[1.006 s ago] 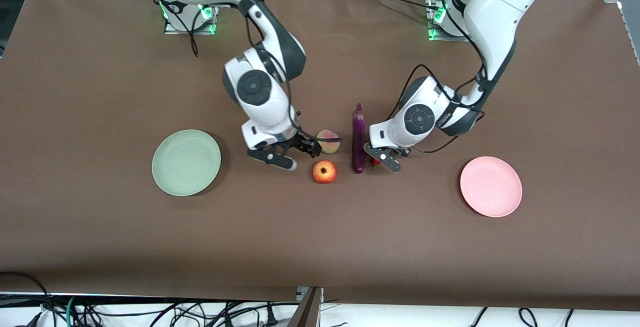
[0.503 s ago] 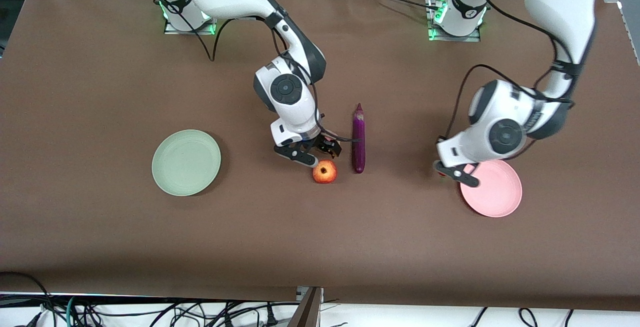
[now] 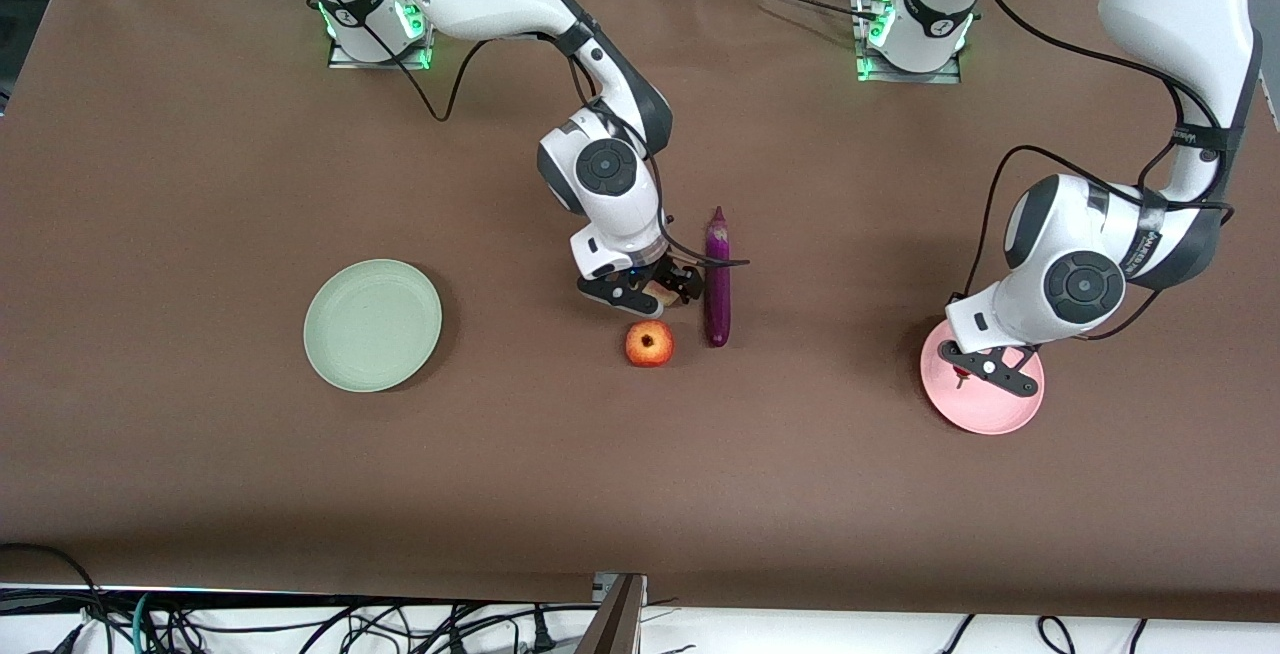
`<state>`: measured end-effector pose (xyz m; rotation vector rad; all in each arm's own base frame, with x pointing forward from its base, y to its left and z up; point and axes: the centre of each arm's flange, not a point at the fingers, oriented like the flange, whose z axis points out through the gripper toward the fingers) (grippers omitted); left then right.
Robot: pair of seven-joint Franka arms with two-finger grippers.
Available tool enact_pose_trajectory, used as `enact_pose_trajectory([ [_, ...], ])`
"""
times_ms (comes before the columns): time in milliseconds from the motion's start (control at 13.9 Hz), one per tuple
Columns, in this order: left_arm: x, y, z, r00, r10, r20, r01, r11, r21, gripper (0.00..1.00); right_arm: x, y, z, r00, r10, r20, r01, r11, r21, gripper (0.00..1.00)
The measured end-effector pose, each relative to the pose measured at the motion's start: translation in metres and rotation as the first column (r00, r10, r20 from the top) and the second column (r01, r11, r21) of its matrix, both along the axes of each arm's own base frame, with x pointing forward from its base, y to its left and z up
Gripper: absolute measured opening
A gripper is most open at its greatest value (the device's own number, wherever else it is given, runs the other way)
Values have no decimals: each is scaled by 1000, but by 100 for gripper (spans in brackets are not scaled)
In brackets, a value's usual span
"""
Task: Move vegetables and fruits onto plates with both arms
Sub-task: 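Carry the peach to the green plate while the left gripper drops the chili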
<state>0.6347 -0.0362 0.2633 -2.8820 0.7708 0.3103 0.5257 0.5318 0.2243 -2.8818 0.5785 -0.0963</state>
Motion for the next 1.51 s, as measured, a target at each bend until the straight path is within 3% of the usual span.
enact_pose_trajectory([
  [215, 3, 2, -13, 1000, -25, -4, 24, 1000, -16, 22, -4, 1, -10, 1000, -8, 4, 8, 1000, -27, 100],
  [287, 7, 2, -12, 1000, -26, 3, 26, 999, -19, 28, -4, -1, -14, 1000, -10, 2, 10, 999, -33, 100],
  [431, 13, 3, -6, 999, -28, 17, 29, 999, -21, 46, -5, -4, -22, 1000, -12, -4, 12, 999, -43, 98],
  [503, 14, 3, -4, 999, -29, 20, 30, 999, -21, 55, -5, -4, -24, 1000, -12, -3, 12, 999, -43, 86],
  [575, 15, 3, -2, 999, -29, 17, 30, 999, -19, 66, -5, -4, -22, 1000, -12, 0, 12, 999, -41, 81],
  [862, 9, -30, 24, 998, -57, -22, 56, 998, -29, 100, 10, -14, -9, 1000, -10, 14, 11, 998, -56, 78],
  [1077, -8, -76, 53, 998, 7, -65, -12, 996, -89, 100, 37, -48, 42, 1000, 26, -16, -27, 995, -92, 78],
  [1221, -21, -111, 60, 989, 108, -104, -122, 983, -134, 100, 54, -81, 82, 996, 68, -59, -74, 990, -117, 78],
  [1365, -40, -157, 57, 953, 264, -147, -284, 948, -145, 100, 72, -121, 111, 989, 113, -95, -125, 984, -129, 78],
  [1508, -56, -207, 50, 918, 371, -142, -389, 911, -139, 100, 96, -171, 122, 977, 172, -122, -189, 973, -136, 78],
])
